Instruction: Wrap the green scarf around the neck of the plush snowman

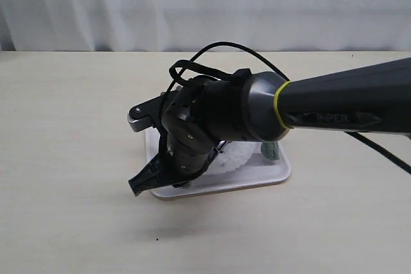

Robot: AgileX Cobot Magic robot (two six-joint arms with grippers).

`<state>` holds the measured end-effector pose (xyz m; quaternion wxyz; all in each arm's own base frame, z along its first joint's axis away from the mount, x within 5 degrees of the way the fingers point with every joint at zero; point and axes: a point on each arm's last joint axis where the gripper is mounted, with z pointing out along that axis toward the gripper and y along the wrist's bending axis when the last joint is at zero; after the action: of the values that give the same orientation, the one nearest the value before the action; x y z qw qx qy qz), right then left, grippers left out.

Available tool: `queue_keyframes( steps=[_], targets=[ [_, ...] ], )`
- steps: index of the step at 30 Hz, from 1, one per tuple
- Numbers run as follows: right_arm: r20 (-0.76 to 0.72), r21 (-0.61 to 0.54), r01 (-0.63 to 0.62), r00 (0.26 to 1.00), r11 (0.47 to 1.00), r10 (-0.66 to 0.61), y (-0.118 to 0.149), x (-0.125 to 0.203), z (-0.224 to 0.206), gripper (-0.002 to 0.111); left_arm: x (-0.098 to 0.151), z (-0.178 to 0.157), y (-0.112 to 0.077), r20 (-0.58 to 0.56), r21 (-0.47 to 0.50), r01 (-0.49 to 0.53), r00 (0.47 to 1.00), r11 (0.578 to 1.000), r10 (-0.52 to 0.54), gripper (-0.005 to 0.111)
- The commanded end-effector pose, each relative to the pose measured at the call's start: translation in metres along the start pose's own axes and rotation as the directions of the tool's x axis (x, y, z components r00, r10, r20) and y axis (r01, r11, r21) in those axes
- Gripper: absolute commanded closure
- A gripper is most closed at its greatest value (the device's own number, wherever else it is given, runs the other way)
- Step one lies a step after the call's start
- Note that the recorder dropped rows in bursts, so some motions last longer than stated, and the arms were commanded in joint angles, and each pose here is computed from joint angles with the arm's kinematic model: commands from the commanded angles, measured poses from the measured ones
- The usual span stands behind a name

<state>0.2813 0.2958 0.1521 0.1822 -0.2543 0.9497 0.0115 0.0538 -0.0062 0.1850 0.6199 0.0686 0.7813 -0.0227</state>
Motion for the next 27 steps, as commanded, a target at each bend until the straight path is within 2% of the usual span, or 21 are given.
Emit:
queue_keyframes(
  steps=[1, 10, 13, 18, 27],
  targets=[
    [-0.074, 0.048, 0.069, 0.995, 0.996, -0.066, -0.005, 0.007, -0.006, 0.104, 0.0, 0.0, 0.0, 0.01, -0.002, 0.006, 1.0, 1.0, -0.006, 0.107],
    [-0.098, 0.081, 0.096, 0.991, 0.992, -0.088, -0.017, 0.008, -0.05, 0.104, 0.0, 0.0, 0.0, 0.01, -0.002, 0.006, 1.0, 1.0, -0.006, 0.107],
    [-0.147, 0.105, 0.109, 0.985, 0.988, -0.093, -0.022, 0.013, -0.06, 0.104, 0.0, 0.0, 0.0, 0.01, -0.002, 0.006, 1.0, 1.0, -0.006, 0.107],
    [-0.255, 0.174, 0.141, 0.962, 0.975, -0.094, -0.028, 0.022, -0.059, 0.104, 0.0, 0.0, 0.0, 0.01, -0.002, 0.006, 1.0, 1.0, -0.006, 0.107],
    [-0.299, 0.224, 0.205, 0.945, 0.953, -0.133, -0.032, 0.027, -0.04, 0.104, 0.0, 0.0, 0.0, 0.01, -0.002, 0.006, 1.0, 1.0, -0.006, 0.107]
  ],
)
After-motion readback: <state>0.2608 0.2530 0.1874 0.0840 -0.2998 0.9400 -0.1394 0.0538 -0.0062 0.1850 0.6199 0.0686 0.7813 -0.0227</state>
